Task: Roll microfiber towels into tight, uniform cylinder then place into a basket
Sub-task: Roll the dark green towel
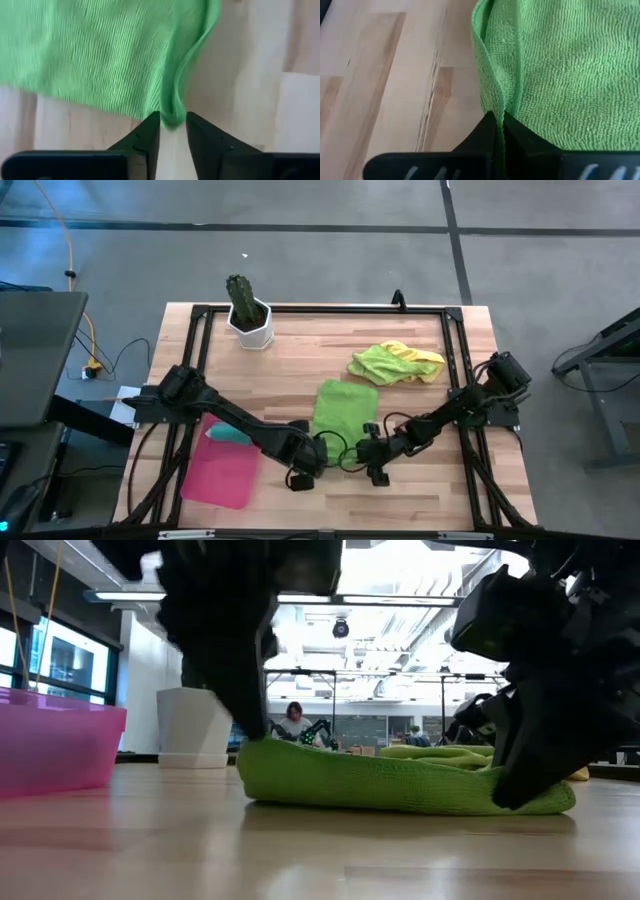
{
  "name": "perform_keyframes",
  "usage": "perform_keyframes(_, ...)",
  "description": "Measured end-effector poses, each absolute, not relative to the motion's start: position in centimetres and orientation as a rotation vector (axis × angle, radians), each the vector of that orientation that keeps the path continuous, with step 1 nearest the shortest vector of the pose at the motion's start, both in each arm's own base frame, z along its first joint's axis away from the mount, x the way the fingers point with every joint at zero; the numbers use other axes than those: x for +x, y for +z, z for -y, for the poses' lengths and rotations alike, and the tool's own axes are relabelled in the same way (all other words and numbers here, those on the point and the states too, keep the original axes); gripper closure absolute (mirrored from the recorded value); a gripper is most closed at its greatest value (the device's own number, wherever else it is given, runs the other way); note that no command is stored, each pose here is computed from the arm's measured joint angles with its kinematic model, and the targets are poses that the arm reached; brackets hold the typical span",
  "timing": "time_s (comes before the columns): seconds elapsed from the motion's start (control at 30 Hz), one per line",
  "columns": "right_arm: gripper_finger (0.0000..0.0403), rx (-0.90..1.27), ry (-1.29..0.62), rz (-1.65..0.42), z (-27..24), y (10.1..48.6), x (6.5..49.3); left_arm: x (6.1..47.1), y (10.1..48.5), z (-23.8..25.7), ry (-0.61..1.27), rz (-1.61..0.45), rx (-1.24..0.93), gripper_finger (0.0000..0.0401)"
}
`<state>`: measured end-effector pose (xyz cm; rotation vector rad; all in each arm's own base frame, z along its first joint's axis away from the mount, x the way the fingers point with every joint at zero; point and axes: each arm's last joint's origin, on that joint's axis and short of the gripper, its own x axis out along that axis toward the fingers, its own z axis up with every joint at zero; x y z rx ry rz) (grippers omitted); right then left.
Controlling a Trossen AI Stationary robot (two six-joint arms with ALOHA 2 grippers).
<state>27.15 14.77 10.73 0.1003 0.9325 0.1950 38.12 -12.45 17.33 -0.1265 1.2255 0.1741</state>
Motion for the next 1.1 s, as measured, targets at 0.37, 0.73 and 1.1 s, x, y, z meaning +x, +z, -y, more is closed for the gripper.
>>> perform_keyframes(0.37,0.0402,0.320,0.081,-0.967,-14.2,10.6,27.3,38.8,19.2,16.2,-0.117,-1.044,0.213,0.0284)
perform_keyframes(0.73,0.0403,0.535,-0.034,-0.982,-13.6,10.5,27.6,38.2,16.6,15.9,-0.028,-0.991,0.195,0.0284)
perform_keyframes(1.1,0.0403,0.618,-0.080,-0.981,-13.6,10.5,27.6,38.0,15.0,14.6,0.034,-0.998,0.256,0.0284)
